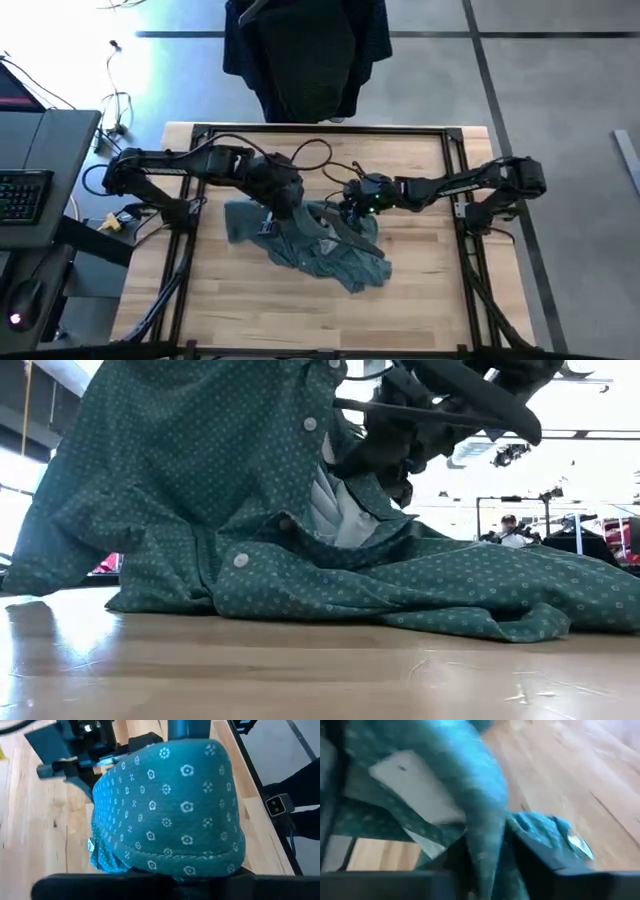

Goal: Hang clothes
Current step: Insert the hanger into the light blue hanger shirt

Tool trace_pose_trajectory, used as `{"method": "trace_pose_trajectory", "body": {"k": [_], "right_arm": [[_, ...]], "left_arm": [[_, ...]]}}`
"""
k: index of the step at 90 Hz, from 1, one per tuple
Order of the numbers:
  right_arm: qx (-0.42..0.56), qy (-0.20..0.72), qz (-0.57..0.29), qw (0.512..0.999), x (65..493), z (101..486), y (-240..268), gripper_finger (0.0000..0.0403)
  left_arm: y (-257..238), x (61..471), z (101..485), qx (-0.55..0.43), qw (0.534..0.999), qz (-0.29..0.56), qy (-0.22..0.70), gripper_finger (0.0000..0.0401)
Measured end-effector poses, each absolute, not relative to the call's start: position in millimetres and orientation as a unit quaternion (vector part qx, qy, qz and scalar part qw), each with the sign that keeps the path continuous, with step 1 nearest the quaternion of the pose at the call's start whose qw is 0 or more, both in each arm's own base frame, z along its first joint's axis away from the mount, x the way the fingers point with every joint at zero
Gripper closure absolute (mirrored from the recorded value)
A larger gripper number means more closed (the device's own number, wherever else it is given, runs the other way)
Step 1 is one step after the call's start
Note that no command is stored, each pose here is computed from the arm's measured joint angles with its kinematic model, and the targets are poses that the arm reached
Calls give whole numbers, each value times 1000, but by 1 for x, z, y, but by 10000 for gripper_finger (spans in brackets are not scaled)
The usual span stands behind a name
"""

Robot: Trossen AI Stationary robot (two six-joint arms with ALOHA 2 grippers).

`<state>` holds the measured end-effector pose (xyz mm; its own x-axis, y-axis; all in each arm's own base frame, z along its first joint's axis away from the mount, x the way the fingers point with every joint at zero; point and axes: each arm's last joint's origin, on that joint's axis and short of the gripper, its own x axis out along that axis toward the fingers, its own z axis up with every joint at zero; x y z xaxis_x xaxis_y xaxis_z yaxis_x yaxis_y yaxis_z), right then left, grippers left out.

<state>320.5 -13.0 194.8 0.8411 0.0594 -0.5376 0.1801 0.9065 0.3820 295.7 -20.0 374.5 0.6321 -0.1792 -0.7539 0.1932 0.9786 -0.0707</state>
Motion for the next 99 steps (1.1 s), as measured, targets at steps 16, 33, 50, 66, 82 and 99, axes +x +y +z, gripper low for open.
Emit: {"method": "trace_pose_trajectory", "body": {"k": [16, 33, 50, 66, 82, 99], "right_arm": [[209, 309, -107, 921, 300, 209, -19, 397], [213, 311, -135, 916, 272, 237, -24, 401], [201, 310, -174, 913, 246, 256, -26, 402], [181, 308, -173, 918, 234, 264, -28, 402], [162, 319, -167, 919, 233, 263, -28, 403], [162, 322, -172, 917, 232, 262, -29, 403]], "left_arm": [[-18, 280, 378, 17, 892, -73, 445, 380], [-12, 265, 384, 39, 890, -10, 454, 380], [-10, 257, 389, 44, 892, 5, 450, 380], [-11, 253, 403, 41, 912, -1, 408, 381], [-10, 252, 416, 63, 924, 12, 377, 381], [-5, 246, 419, 107, 916, 88, 377, 382]]}}
